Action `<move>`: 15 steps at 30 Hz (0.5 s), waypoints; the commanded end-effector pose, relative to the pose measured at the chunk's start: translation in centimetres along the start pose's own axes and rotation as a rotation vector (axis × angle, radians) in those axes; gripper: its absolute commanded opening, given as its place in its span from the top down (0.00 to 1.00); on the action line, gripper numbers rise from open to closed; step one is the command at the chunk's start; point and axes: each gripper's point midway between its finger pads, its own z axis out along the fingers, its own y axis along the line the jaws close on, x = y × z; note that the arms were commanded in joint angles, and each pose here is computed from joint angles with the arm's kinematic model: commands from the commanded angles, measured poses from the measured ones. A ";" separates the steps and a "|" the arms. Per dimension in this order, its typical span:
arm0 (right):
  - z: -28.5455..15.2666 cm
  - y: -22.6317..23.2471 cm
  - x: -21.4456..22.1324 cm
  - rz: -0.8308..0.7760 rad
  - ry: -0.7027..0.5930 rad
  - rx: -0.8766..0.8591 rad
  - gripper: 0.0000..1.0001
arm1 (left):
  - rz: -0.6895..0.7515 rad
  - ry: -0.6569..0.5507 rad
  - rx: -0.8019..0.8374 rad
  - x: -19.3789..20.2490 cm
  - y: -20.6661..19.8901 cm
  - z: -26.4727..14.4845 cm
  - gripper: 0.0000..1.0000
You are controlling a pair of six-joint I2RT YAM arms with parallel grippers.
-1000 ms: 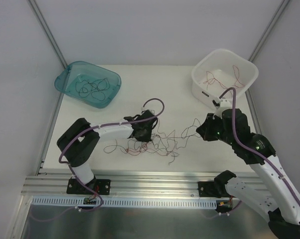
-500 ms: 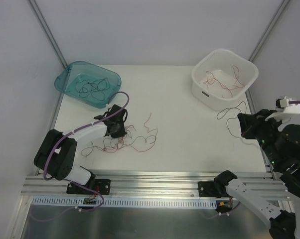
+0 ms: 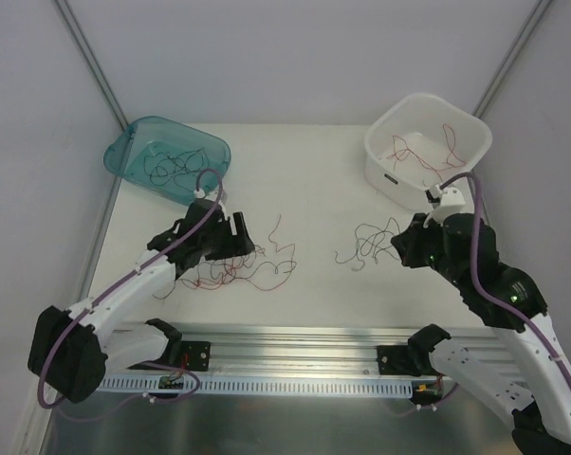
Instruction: Untangle the cables
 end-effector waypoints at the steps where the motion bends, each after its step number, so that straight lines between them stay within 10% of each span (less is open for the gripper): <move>1: 1.6 3.4 -0.1 0.031 -0.011 -0.173 0.99 | 0.031 -0.037 0.164 -0.4 -3.1 -3.1 0.26; 15: 5.6 8.6 2.9 0.180 0.077 -0.405 0.99 | 0.284 -0.148 0.570 -0.8 -14.0 -11.2 0.10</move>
